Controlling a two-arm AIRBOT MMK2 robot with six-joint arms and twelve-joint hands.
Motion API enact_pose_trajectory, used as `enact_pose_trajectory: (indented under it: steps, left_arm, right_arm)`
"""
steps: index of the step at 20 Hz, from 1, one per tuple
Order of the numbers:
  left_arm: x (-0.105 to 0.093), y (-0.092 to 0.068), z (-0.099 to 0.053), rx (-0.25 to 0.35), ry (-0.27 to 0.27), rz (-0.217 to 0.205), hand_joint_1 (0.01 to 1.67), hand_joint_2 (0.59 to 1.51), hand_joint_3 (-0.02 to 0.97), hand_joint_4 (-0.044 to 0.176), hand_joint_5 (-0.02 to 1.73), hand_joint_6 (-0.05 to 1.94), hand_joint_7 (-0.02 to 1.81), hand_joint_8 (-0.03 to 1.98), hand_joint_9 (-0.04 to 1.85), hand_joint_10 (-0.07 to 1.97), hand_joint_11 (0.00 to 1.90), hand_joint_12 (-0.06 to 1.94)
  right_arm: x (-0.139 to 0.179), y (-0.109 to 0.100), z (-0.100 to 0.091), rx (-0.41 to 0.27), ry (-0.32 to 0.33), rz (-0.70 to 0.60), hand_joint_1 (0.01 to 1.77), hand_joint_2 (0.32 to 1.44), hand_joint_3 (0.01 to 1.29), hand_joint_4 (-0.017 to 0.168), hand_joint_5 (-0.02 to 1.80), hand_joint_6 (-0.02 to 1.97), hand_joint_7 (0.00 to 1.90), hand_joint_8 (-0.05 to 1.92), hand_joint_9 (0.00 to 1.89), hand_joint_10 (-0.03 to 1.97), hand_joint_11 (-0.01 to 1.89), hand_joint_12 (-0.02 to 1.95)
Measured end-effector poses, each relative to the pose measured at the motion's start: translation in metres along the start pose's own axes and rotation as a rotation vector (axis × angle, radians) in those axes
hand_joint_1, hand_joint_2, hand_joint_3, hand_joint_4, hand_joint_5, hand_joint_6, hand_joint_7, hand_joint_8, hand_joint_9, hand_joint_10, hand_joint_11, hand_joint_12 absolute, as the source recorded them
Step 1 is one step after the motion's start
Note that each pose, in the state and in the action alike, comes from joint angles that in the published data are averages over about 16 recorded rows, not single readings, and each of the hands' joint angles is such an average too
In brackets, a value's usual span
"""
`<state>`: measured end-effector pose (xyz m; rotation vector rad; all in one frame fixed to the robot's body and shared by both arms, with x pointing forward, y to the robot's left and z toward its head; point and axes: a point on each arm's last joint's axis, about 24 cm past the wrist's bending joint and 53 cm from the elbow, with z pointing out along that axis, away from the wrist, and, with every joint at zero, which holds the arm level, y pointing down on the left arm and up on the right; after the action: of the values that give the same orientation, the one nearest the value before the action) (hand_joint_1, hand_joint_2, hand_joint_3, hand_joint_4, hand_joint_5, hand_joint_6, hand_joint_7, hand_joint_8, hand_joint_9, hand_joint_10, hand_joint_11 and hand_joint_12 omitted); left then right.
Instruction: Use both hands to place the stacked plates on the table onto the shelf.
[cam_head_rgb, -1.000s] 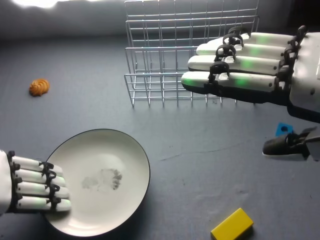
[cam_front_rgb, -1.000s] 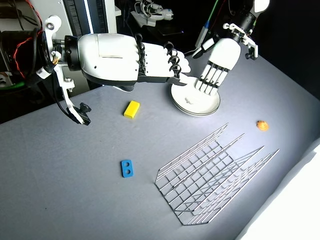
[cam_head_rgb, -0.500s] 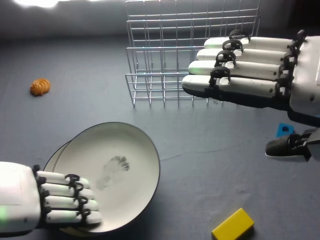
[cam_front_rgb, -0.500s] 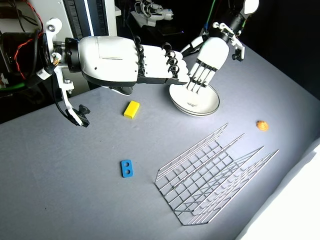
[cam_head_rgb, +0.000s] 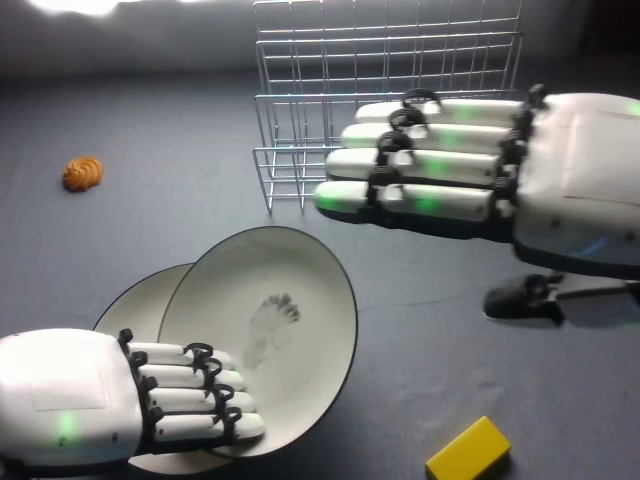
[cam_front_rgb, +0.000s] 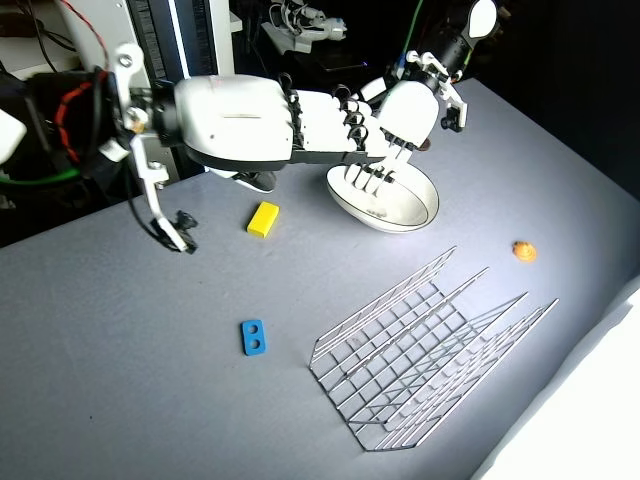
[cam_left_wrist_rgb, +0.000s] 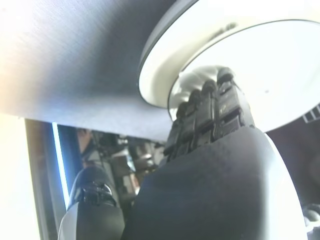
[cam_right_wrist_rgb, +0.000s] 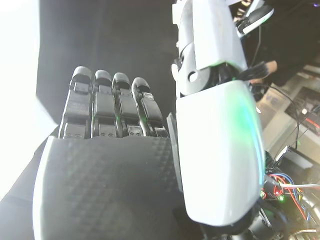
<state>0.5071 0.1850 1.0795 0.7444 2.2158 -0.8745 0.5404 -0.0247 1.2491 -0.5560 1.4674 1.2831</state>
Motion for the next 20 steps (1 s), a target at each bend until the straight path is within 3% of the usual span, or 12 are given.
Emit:
enact_pose_trajectory:
  steps: [10, 20]
  left_arm:
    - [0.003, -0.013, 0.012, 0.040, 0.000, -0.005, 0.01, 1.051, 0.021, -0.004, 0.04, -0.01, 0.04, -0.01, 0.01, -0.01, 0.01, -0.02]
    - [0.003, -0.005, 0.011, 0.014, -0.004, -0.031, 0.01, 1.058, 0.021, 0.002, 0.03, 0.00, 0.02, 0.00, 0.00, -0.02, 0.01, -0.04]
  right_arm:
    - [0.024, -0.011, 0.039, -0.008, 0.047, -0.054, 1.32, 0.93, 0.02, 0.006, 0.05, 0.02, 0.02, 0.01, 0.02, 0.00, 0.02, 0.31]
    - [-0.011, -0.014, 0.045, 0.004, -0.012, -0.042, 1.33, 0.93, 0.02, 0.007, 0.07, 0.02, 0.04, 0.01, 0.03, 0.00, 0.02, 0.43]
